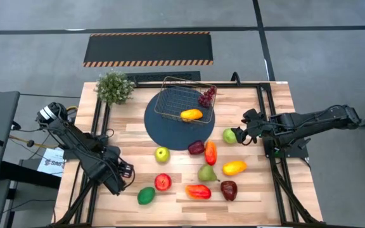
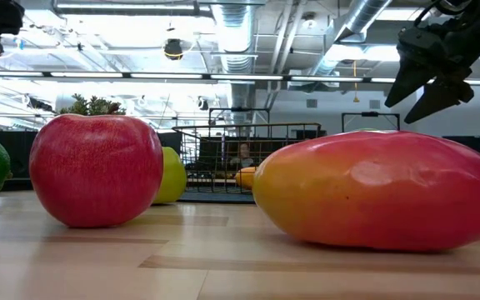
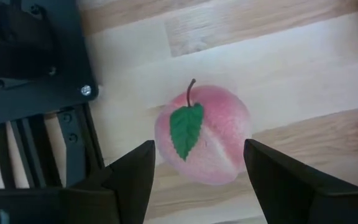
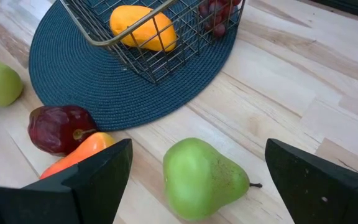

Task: Build produce basket
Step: Put the peach into the wire basket

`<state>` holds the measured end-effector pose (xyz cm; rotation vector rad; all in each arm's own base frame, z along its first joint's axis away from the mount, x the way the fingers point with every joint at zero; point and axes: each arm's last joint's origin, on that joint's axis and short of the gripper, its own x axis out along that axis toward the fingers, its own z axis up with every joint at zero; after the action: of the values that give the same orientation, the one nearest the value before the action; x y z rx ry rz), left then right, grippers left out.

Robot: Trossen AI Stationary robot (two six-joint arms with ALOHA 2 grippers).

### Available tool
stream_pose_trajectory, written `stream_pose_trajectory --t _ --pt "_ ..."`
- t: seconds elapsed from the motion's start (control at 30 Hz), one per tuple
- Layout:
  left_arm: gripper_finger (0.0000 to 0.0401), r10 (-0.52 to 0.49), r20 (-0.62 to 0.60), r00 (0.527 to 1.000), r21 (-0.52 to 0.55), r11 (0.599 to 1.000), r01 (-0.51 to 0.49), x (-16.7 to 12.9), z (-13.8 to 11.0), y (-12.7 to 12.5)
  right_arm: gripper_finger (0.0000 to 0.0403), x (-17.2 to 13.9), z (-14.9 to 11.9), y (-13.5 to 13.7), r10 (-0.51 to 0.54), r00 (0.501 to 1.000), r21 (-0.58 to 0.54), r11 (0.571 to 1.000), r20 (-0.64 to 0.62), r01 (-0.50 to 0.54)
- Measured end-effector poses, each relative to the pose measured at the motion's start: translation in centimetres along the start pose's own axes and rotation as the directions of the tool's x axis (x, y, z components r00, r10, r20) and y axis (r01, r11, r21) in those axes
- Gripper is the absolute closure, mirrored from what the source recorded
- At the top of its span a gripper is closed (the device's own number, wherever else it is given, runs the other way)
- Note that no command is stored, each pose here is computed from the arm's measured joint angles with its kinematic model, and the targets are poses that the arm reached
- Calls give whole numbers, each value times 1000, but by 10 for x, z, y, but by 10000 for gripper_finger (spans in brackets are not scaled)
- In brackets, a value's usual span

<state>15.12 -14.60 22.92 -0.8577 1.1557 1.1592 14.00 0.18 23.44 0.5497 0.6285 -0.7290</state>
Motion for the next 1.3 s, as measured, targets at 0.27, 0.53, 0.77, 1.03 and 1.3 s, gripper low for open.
stream_pose_trajectory --t 0.27,0.53,0.77,1.03,1.3 --pt "132 -7 -31 1000 24 1000 8 0 -1 -2 17 0 0 0 0 1000 0 1000 0 0" --pt "58 -17 -43 999 -127 992 12 0 -2 -3 17 0 0 0 0 1000 1 1000 0 0" --pt "50 -99 18 995 -225 969 100 -1 -4 -6 17 0 0 0 -1 1000 0 1000 1 1" --pt "50 -88 43 995 -245 965 96 -1 -4 -3 17 0 0 0 -2 1000 0 1000 3 2" --pt "50 -97 21 995 -226 969 99 -1 -5 -4 17 0 0 0 -2 1000 0 1000 3 2"
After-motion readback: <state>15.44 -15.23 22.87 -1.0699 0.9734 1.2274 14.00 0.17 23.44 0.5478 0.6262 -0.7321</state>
